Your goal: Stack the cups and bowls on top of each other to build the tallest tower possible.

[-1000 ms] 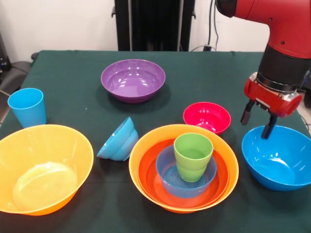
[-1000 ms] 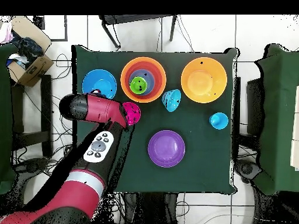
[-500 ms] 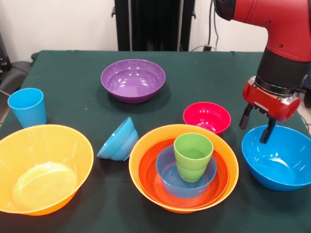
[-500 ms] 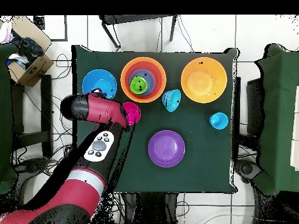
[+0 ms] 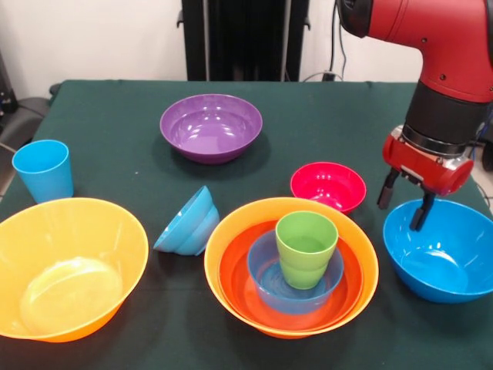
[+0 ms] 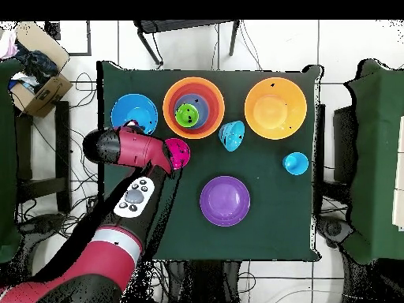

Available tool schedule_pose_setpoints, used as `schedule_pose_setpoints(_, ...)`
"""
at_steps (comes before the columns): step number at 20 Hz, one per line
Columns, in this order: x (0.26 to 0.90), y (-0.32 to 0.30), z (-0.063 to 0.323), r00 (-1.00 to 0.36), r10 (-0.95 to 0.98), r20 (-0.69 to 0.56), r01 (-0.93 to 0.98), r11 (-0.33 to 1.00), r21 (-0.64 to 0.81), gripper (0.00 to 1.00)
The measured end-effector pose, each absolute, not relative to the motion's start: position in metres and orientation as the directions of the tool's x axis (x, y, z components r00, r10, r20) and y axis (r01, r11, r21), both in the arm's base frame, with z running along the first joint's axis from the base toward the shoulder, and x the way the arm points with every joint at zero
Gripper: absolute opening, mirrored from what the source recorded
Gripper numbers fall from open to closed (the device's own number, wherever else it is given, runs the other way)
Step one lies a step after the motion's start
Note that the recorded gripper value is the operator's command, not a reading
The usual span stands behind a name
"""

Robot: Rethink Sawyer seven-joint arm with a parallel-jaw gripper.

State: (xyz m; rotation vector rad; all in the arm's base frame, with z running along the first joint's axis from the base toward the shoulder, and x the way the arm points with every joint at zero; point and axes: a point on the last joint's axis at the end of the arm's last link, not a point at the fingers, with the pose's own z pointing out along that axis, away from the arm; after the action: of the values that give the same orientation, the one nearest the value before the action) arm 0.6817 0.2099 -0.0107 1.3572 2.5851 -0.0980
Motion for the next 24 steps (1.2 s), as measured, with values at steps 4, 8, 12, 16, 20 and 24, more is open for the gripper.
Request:
schedule_pose_setpoints(4, 0.681, 0.212, -0.012, -0.552, 0.802, -0.228, 0.817, 0.575, 0.044, 1.0)
schedule_pose_setpoints(8, 0.676, 0.216, -0.019, -0.561, 0.797, -0.225, 0.813, 0.582, 0.034, 0.0)
schedule_pose_setpoints(12, 0.678, 0.223, -0.013, -0.566, 0.791, -0.231, 0.806, 0.59, 0.044, 0.0)
schedule_pose_setpoints(16, 0.68, 0.225, -0.01, -0.567, 0.79, -0.233, 0.804, 0.592, 0.05, 0.0)
schedule_pose_setpoints(20, 0.679, 0.226, -0.01, -0.567, 0.79, -0.233, 0.804, 0.592, 0.05, 0.0)
schedule_pose_setpoints(24, 0.68, 0.226, -0.009, -0.567, 0.79, -0.233, 0.804, 0.592, 0.051, 0.0)
